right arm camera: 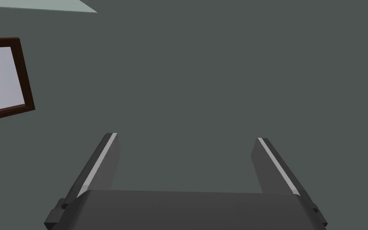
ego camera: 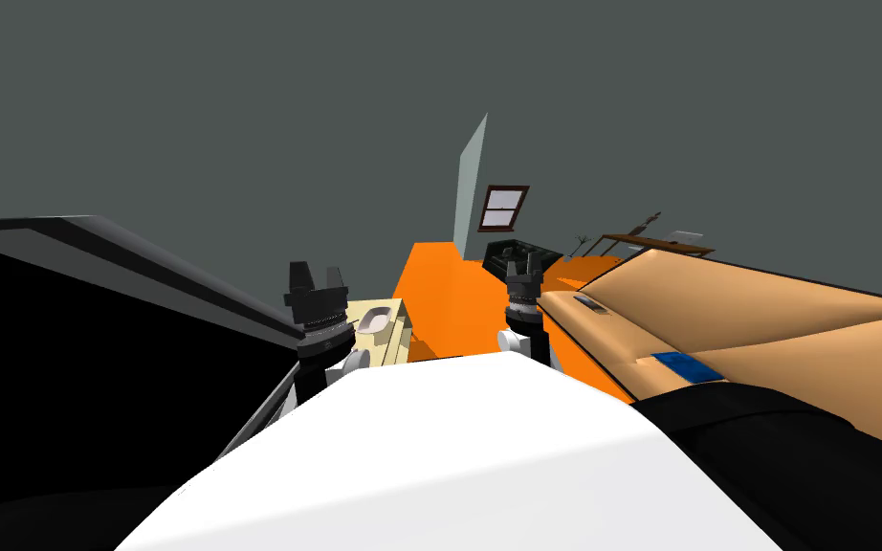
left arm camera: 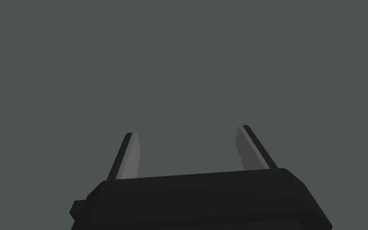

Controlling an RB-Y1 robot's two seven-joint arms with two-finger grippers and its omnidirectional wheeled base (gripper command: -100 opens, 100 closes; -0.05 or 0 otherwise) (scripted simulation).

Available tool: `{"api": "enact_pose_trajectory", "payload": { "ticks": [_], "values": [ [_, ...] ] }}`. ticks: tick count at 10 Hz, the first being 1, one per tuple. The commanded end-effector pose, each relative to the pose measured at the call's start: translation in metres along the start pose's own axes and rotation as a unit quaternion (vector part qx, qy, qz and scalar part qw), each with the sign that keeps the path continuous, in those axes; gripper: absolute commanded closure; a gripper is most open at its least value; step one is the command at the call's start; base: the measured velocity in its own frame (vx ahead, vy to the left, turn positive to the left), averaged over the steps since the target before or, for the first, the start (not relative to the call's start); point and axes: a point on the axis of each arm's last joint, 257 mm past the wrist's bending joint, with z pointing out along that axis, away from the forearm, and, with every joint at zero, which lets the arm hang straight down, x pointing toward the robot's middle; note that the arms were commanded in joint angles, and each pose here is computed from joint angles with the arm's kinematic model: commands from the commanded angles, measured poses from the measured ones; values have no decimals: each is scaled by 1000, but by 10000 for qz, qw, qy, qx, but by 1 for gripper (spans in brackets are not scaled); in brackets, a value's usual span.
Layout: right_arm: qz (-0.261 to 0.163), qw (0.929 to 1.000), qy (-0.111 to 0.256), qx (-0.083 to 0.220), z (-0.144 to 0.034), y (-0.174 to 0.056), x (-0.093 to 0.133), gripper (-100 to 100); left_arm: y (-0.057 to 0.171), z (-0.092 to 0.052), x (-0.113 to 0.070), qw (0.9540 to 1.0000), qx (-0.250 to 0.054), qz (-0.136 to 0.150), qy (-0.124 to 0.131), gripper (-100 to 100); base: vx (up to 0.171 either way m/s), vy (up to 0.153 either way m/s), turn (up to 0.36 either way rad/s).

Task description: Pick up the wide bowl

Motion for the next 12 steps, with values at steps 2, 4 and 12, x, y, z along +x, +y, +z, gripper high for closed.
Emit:
{"api": "enact_pose_trajectory", "payload": {
  "ticks": [2, 4, 12],
  "values": [
    [0, 10000, 0, 0, 0, 0, 0, 0, 21, -6, 7, 9994, -254, -115, 218, -100, -4, -11, 56],
    [0, 10000, 0, 0, 0, 0, 0, 0, 44, -12, 12, 9977, -525, -236, 372, -100, -5, -17, 51],
    [0, 10000, 0, 0, 0, 0, 0, 0, 156, -59, 26, 9732, -1994, -831, 787, -100, -5, -19, 55]
  ]
}}
